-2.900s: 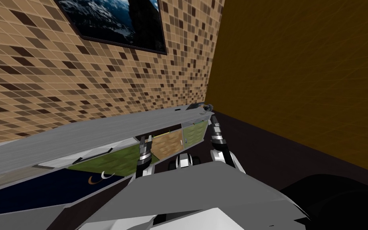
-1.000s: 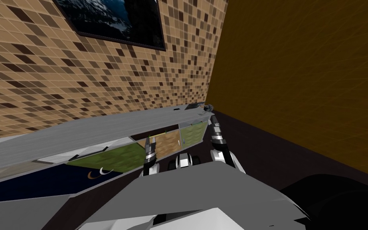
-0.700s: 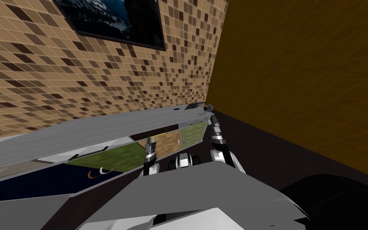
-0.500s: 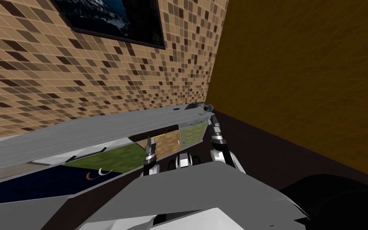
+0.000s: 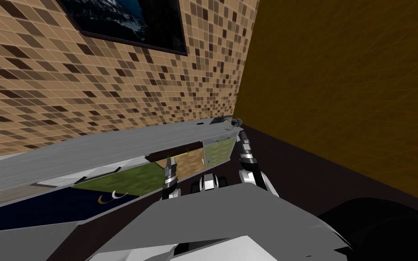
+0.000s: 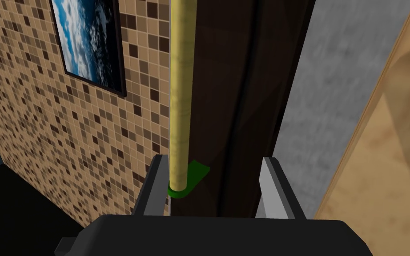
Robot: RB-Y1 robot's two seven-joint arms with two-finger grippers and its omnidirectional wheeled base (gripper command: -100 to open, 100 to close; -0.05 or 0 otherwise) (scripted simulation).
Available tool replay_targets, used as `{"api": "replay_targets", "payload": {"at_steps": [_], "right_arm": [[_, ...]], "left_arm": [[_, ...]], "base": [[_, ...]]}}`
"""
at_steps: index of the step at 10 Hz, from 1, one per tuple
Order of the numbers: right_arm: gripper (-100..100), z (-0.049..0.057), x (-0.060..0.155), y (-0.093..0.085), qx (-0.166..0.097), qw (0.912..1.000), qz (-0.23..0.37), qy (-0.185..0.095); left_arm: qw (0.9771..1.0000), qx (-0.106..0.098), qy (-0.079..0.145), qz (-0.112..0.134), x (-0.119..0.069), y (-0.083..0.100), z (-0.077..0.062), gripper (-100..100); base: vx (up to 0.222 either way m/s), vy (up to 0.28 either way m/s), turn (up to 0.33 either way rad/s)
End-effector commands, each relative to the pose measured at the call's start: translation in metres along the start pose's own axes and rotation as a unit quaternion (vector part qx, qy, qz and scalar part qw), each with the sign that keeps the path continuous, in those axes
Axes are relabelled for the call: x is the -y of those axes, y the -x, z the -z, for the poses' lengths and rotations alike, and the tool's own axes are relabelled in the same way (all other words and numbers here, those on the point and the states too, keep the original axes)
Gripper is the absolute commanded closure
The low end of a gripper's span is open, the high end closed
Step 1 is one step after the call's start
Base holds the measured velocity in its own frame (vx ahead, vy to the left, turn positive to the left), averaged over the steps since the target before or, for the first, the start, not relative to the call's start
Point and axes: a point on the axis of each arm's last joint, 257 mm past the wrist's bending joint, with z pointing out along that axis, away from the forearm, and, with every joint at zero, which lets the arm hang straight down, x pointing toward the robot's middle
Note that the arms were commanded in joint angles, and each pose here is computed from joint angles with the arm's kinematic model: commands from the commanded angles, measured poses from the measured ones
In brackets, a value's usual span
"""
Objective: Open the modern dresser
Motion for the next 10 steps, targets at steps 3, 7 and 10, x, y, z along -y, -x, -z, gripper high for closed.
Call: {"api": "replay_targets", "payload": {"at_steps": [3,7,10], "right_arm": [[0,0.0,0.0,0.0,0.0,1.0,0.0,0.0],[0,0.0,0.0,0.0,0.0,1.0,0.0,0.0],[0,0.0,0.0,0.0,0.0,1.0,0.0,0.0]], "left_arm": [[1.0,-0.005,0.001,0.004,0.001,-0.001,-0.027,100],[0.9997,-0.007,0.02,0.007,-0.01,0.001,-0.047,-100],[0.9997,-0.009,0.021,0.009,-0.009,0.001,-0.065,-100]], "base": [[-0.209,-0.053,0.035],[-0.085,-0.026,0.018],[-0.061,-0.023,0.02]]}}
